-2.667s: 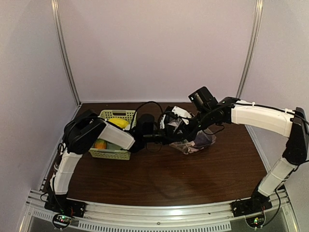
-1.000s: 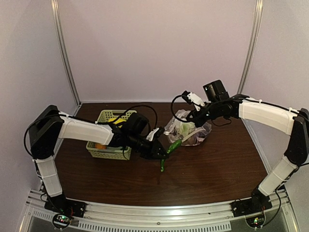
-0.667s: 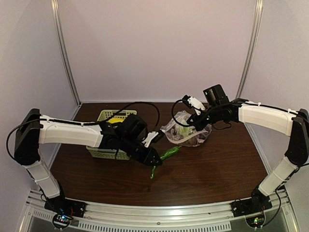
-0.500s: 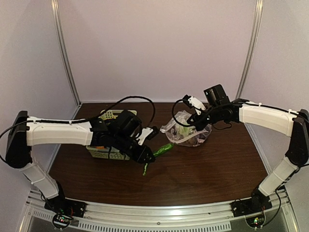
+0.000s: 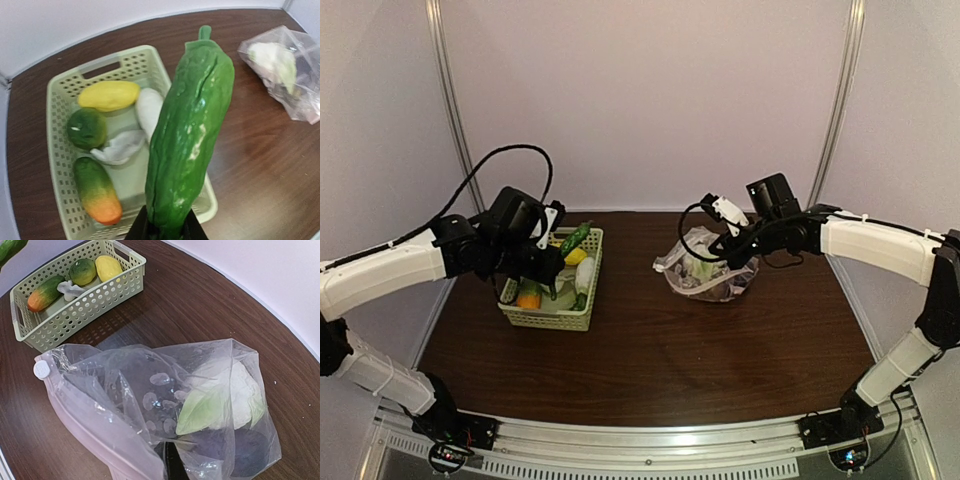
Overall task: Open the zip-top bag and remove the fake food
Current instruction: Place the fake vegetable in the bin.
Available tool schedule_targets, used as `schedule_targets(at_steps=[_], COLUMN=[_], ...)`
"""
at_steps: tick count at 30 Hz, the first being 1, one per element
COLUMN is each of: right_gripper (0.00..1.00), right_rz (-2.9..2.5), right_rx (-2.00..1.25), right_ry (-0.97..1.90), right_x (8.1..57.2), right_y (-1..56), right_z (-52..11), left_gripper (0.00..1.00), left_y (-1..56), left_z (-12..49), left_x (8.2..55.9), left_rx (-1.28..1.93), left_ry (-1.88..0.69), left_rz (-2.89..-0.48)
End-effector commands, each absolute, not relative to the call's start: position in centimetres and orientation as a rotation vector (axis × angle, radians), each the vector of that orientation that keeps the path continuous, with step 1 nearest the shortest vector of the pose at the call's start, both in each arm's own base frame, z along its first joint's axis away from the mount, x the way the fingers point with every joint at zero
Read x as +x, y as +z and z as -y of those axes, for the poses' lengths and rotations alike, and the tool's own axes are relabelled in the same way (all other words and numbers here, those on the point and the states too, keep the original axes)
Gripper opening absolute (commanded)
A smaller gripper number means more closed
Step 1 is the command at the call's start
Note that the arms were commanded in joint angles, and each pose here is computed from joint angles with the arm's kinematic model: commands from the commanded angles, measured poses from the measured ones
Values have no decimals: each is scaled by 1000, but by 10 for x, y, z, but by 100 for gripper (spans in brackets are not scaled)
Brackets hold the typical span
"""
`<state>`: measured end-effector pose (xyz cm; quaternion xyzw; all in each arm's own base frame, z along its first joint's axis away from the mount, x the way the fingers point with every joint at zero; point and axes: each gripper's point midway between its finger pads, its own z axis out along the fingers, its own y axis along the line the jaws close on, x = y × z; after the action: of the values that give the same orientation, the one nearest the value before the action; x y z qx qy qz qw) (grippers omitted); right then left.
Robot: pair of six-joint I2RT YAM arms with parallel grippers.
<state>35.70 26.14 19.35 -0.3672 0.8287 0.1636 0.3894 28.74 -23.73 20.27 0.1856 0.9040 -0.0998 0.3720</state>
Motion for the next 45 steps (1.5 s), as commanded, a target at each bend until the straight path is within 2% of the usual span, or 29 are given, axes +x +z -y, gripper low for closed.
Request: schedule_targets(at_steps=[1, 9, 12, 27, 34, 39, 40, 41, 45], right_gripper=[0, 0, 0, 0, 0, 0, 0, 0, 0], right_rz=[-2082, -2087, -2093, -2108, -2111, -2113, -2114, -2113, -2110], right_rx=[-934, -939, -943, -954, -958, -960, -961, -960, -962], right_ry=[413, 419, 421, 430, 433, 435, 435, 436, 434], right_x=[352, 351, 351, 350, 350, 350, 350, 350, 350], right_y=[199, 197, 194, 188, 187, 186, 186, 186, 187], right_z=[-257, -257, -257, -259, -259, -260, -260, -260, -260], left_gripper=[6, 7, 11, 15, 43, 78, 93, 97, 97], left_y=[204, 186, 172, 100, 96, 114, 123, 133, 168], left_z=[196, 190, 192, 210, 204, 197, 197, 198, 213], left_x=[302, 317, 321, 328, 330, 332, 332, 332, 328], left_rx=[358, 454, 500, 673, 660, 573, 542, 519, 568], left_ry=[-55, 90, 130, 209, 229, 244, 227, 195, 75], left_rz=[-2259, -2150, -2167, -2324, -2369, -2354, -2343, -2329, -2301])
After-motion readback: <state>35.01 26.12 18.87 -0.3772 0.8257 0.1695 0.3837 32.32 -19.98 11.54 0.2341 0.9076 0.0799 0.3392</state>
